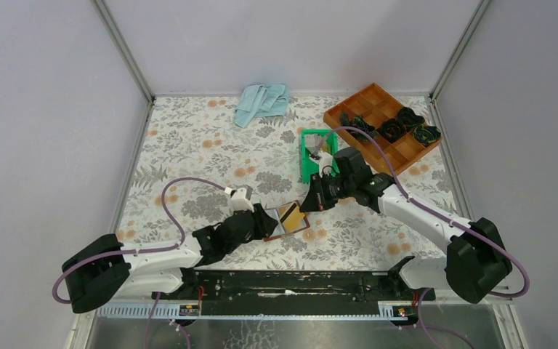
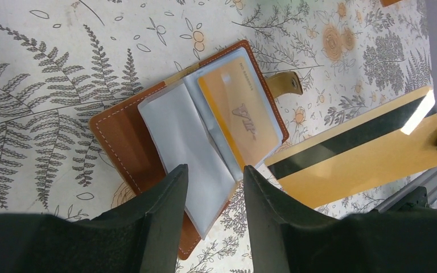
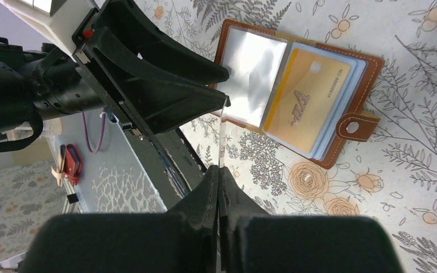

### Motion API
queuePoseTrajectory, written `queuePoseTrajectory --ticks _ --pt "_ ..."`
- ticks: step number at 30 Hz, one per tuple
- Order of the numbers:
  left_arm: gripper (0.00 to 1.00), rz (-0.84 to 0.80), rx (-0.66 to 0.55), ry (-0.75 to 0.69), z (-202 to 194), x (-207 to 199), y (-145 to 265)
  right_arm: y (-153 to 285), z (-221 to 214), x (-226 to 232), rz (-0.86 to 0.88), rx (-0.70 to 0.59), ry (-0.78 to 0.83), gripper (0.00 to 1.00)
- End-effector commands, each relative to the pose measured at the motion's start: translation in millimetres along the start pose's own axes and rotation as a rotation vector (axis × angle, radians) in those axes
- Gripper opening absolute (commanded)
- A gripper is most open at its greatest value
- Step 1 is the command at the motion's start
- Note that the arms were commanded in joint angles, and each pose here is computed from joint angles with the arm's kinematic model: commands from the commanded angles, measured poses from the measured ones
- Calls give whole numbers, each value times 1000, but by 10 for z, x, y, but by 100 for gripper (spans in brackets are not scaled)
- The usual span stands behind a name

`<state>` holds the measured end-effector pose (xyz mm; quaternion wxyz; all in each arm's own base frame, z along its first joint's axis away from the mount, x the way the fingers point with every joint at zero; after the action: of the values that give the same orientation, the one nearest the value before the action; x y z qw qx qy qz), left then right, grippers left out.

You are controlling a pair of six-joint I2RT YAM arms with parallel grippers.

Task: Put the credit cards into the card holder
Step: Pick up the credit card from the storage box.

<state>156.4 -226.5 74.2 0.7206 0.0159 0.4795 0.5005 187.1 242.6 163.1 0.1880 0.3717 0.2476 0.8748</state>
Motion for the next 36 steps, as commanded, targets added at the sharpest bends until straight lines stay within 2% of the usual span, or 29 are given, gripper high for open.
queuePoseTrajectory --ticks 1,22,36 --pt "49 -74 -25 0 58 -125 -29 -76 12 73 84 -19 4 0" --pt "48 -78 -41 19 123 -3 -47 -95 -159 40 101 41 2 0" --pt "48 -99 -66 39 188 22 -33 -294 -127 -41 142 68 -22 0"
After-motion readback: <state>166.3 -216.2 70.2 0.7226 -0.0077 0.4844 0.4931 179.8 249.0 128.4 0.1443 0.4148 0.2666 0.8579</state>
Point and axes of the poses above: each gripper's point midway between its finger pads, its own y axis back along the fingers, its own x axis along the line the jaws close on, z = x × y, the point moved 4 cm from there along y, back along the fingers, and after that the axes turned 10 degrees about y, right-handed, at the moved point
